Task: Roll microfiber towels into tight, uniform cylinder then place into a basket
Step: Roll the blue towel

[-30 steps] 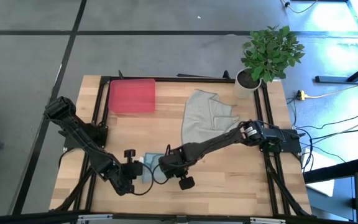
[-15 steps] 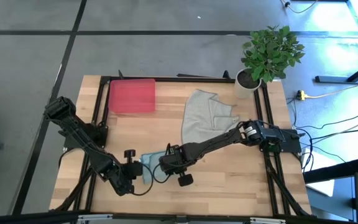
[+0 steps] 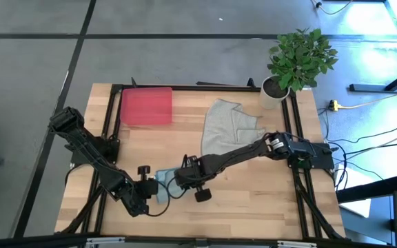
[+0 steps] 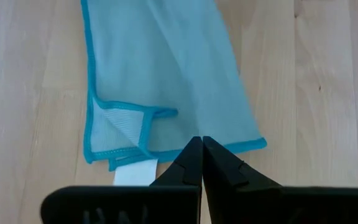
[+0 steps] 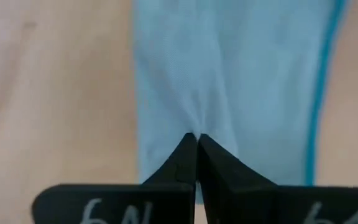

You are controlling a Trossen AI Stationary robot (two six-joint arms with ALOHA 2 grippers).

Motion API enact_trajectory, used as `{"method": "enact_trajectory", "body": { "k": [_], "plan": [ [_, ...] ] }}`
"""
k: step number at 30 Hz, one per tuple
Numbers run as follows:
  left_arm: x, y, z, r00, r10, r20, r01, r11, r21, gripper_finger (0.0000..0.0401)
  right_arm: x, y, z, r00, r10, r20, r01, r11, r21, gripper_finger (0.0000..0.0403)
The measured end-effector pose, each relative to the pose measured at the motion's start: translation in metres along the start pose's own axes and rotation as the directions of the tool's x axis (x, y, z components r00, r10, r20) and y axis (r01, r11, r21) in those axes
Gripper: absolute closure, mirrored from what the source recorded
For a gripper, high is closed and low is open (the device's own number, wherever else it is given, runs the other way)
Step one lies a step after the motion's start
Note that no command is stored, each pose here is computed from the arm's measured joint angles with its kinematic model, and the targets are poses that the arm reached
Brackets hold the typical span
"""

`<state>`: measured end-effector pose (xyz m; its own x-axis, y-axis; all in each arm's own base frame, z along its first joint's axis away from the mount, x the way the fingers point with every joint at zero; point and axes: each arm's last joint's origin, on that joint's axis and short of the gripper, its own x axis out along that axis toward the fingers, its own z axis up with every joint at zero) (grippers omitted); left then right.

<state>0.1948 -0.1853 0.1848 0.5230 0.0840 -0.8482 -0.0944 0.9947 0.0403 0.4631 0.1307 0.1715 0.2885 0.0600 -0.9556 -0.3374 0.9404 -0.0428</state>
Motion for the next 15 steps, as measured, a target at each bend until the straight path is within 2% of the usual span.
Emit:
{"method": "enact_trajectory", "body": {
  "k": [9,15],
  "plan": [
    [0.0000,0.0000,0.0000,1.000,0.000,0.000,0.000,1.000,-0.001,0.0401,0.0019,-0.0094,-0.0010,1.000,-0.012,-0.005,0.013,0.999,0.031,0.0393],
    [0.0000,0.0000,0.0000,1.000,0.000,0.000,0.000,1.000,-0.001,0.0401,0.0019,-0.0095,-0.0008,1.000,-0.013,-0.002,0.013,1.000,0.013,0.0361]
  ]
}}
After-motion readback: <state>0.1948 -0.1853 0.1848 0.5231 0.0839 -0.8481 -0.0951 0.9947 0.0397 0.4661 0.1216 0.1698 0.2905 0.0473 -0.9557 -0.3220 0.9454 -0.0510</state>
